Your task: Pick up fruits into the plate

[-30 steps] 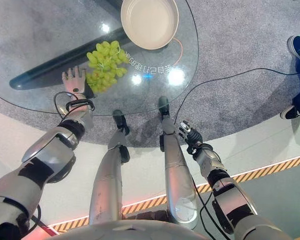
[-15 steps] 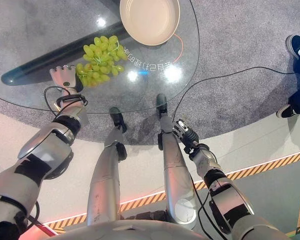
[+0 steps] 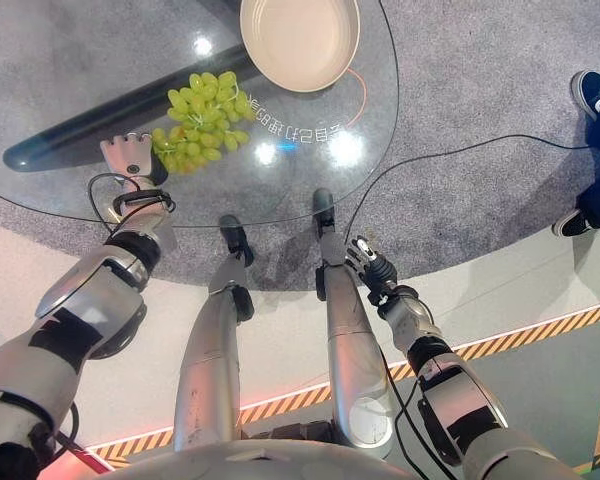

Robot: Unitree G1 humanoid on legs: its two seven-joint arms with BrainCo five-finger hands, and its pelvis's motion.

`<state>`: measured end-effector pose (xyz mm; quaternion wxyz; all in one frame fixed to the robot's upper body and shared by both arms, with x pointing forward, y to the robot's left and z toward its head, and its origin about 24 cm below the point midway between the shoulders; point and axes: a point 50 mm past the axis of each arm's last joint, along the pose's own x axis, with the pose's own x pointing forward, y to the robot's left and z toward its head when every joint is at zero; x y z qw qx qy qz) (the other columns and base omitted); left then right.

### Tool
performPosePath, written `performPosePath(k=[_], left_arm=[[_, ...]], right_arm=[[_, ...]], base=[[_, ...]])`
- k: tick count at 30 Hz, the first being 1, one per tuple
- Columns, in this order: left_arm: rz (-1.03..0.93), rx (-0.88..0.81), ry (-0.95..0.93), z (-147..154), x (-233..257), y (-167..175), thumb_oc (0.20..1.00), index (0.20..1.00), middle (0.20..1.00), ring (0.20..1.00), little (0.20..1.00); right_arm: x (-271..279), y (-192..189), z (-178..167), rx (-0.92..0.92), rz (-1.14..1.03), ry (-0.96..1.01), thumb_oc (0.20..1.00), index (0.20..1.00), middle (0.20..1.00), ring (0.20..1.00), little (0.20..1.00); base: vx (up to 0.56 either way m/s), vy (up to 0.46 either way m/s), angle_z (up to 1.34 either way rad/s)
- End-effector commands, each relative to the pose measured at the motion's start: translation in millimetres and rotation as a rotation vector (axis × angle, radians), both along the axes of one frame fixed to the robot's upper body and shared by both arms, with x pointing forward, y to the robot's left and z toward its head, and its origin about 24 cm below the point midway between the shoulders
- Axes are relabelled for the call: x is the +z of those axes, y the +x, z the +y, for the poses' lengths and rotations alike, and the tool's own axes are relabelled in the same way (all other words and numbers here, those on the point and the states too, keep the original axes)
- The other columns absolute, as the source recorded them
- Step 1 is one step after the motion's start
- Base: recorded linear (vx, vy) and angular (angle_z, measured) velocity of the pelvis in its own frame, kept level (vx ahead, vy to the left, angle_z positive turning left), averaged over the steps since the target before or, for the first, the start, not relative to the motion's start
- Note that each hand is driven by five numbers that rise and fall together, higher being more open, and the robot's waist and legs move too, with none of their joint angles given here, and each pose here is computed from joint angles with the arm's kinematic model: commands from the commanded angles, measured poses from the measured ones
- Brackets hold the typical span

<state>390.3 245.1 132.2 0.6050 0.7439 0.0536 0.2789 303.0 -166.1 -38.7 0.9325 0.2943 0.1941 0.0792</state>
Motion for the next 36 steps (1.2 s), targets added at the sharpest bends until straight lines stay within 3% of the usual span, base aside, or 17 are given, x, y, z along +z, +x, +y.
performPosePath(k=[1, 20, 28, 36], left_arm=[[-0.005, 0.068, -0.107, 19.5, -14.1, -9.9, 0.2, 0.2, 0.2, 0.2, 0.2], [-0.213, -0.128, -0.315, 34.5, 24.9, -7.3, 0.2, 0.2, 0.2, 0.2, 0.2], [-0.262, -0.271, -0.282, 34.8, 43.5, -19.3, 0.2, 0.2, 0.2, 0.2, 0.2], [-0.145, -0.422, -0.126, 39.4, 59.8, -39.2, 0.2, 0.2, 0.2, 0.2, 0.2]], right_arm=[[-7.1, -8.8, 7.9, 0.016, 0.006, 0.035, 1.0, 1.0, 1.0, 1.0, 1.0], [16.7, -9.6, -11.1, -0.04, -0.179, 0.034, 1.0, 1.0, 1.0, 1.0, 1.0], [37.5, -18.6, -20.6, -0.062, -0.334, -0.033, 1.0, 1.0, 1.0, 1.0, 1.0], [89.5, -18.1, -37.1, 0.064, -0.555, -0.238, 1.0, 1.0, 1.0, 1.0, 1.0]], base=[[0.0, 0.0, 0.0], [0.03, 0.048, 0.02], [0.07, 0.021, 0.14], [0.12, 0.006, 0.09]])
